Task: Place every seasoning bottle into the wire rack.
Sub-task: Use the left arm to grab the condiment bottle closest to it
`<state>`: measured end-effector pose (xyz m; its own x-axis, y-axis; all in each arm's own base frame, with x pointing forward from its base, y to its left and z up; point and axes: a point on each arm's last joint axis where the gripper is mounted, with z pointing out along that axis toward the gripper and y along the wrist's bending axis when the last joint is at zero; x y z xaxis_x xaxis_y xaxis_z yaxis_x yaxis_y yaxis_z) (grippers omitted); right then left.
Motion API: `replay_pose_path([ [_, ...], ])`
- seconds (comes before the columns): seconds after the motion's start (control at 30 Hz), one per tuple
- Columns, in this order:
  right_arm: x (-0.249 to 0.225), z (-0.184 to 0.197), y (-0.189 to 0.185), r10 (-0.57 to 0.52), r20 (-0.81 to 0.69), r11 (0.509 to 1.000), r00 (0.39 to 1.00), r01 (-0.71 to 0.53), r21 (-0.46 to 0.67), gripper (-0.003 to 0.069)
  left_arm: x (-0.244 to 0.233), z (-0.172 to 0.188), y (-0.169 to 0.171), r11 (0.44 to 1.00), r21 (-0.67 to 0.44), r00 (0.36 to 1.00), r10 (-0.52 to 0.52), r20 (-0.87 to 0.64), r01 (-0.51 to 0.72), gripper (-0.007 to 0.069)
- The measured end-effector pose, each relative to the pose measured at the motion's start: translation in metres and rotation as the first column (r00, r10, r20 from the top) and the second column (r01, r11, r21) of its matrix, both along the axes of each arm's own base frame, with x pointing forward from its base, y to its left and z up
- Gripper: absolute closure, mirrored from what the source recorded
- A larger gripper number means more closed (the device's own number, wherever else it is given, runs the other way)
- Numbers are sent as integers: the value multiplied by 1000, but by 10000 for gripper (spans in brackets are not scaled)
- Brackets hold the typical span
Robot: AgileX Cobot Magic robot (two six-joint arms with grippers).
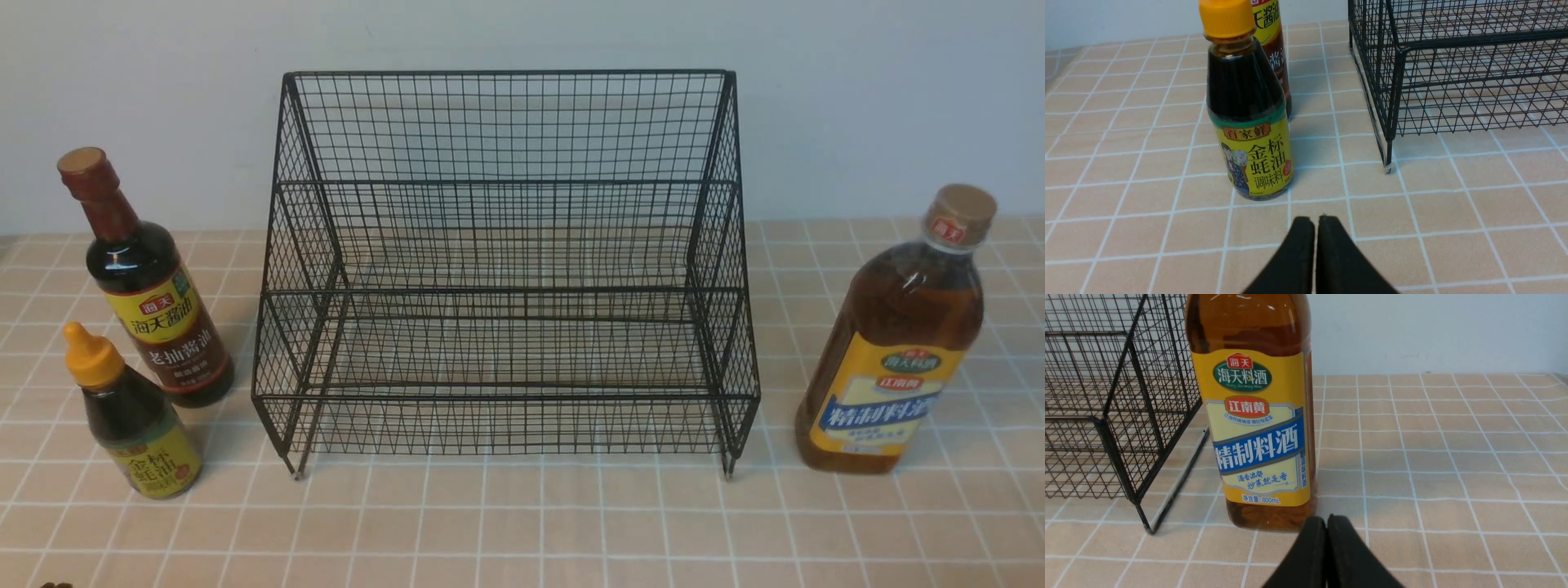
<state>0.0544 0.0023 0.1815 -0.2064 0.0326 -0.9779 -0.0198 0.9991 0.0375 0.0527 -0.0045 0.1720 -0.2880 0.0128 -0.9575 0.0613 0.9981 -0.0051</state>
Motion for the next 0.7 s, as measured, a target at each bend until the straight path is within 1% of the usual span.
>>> replay_pose_path([
  [0.03,0,0,0,0,0,1000,1000,0,0,673,0,0,0,1000,-8,1000,0,4,0,632],
  [0.07,0,0,0,0,0,1000,1000,0,0,673,1,4,-3,990,-140,999,13,40,-7,632],
  [0.1,0,0,0,0,0,1000,1000,0,0,673,2,9,-3,977,-211,996,29,85,-10,632],
  [0.13,0,0,0,0,0,1000,1000,0,0,673,3,12,-3,967,-256,992,26,124,7,632],
  [0.17,0,0,0,0,0,1000,1000,0,0,673,4,19,-2,949,-314,980,71,185,-9,632],
  [0.23,0,0,0,0,0,1000,1000,0,0,673,4,24,0,933,-359,967,99,235,-8,632],
  [0.27,0,0,0,0,0,1000,1000,0,0,673,4,30,2,921,-389,953,102,287,19,632],
  [0.3,0,0,0,0,0,1000,1000,0,0,673,4,31,2,917,-399,946,136,295,-7,632],
  [0.33,0,0,0,0,0,1000,1000,0,0,673,3,37,5,908,-418,919,170,355,-6,632],
  [0.37,0,0,0,0,0,1000,1000,0,0,673,2,46,10,905,-425,867,218,448,-8,632],
  [0.4,0,0,0,0,0,1000,1000,0,0,673,0,51,12,907,-420,835,240,494,-12,632],
  [0.43,0,0,0,0,0,1000,1000,0,0,673,0,52,13,907,-421,827,246,505,-12,632],
  [0.47,0,0,0,0,0,1000,1000,0,0,673,-3,60,17,915,-402,763,279,583,-28,632],
  [0.5,0,0,0,0,0,1000,1000,0,0,673,-4,62,18,925,-376,746,283,603,-46,632],
  [0.53,0,0,0,0,0,1000,1000,0,0,673,-3,63,18,927,-371,748,281,601,-50,632],
  [0.6,0,0,0,0,0,1000,1000,0,0,673,4,66,16,952,-295,800,241,549,-84,632],
  [0.63,0,0,0,0,0,1000,1000,0,0,673,11,69,14,970,-217,845,203,495,-106,632],
  [0.7,0,0,0,0,0,1000,1000,0,0,673,25,71,13,984,-118,895,168,414,-130,632],
])
